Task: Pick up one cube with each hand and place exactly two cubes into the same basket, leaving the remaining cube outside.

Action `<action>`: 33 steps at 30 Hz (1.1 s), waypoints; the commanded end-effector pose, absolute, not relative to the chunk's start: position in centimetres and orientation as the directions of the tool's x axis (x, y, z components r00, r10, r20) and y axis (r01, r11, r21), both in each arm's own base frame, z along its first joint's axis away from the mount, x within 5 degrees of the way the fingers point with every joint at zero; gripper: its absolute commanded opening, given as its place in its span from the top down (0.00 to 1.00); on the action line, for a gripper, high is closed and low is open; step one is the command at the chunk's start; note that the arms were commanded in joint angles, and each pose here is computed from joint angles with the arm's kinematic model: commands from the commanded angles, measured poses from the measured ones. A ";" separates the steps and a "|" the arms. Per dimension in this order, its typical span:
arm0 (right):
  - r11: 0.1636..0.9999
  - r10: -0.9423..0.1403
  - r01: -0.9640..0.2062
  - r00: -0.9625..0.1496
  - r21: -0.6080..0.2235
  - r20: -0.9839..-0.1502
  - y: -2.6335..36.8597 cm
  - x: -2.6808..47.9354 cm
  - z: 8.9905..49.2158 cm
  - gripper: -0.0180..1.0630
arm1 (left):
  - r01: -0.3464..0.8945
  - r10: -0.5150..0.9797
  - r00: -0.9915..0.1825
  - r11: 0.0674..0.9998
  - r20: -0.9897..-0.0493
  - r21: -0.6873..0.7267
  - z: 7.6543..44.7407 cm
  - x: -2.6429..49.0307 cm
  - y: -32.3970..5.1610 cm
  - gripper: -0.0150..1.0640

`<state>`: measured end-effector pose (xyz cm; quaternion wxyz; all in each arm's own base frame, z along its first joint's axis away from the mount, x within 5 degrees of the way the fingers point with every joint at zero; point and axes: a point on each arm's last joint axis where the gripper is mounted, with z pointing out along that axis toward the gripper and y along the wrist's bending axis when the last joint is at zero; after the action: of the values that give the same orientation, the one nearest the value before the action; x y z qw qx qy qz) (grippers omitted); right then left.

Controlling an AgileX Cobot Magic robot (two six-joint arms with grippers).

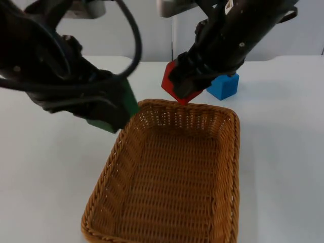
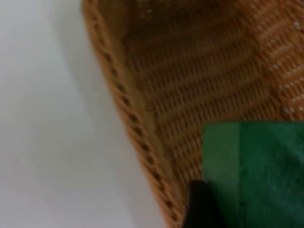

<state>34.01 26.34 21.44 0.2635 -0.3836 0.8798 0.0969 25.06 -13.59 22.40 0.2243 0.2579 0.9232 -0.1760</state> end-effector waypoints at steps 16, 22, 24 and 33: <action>0.693 -0.595 -0.720 -0.553 -0.024 -0.583 26.8 34.2 21.9 0.99 | 0.545 0.393 -0.760 0.819 -0.517 -0.178 18.2 21.5 -14.7 0.99; 0.703 -0.586 -0.712 -0.586 0.009 -0.559 27.2 34.4 20.4 0.99 | 0.549 0.396 -0.755 0.818 -0.523 -0.174 18.2 21.5 -14.7 0.99; 0.703 -0.597 -0.711 -0.600 0.013 -0.532 27.3 34.6 18.9 0.99 | 0.549 0.396 -0.755 0.818 -0.523 -0.174 18.2 21.5 -14.7 0.99; 0.705 -0.611 -0.709 -0.621 0.019 -0.491 27.6 35.0 16.2 0.99 | 0.606 0.455 -0.724 0.778 -0.518 -0.164 17.7 20.6 -16.2 0.99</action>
<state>34.88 27.23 15.79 0.2181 -0.3701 0.8974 0.1010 20.66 -15.99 17.70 0.2261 0.2908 0.9156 -0.1612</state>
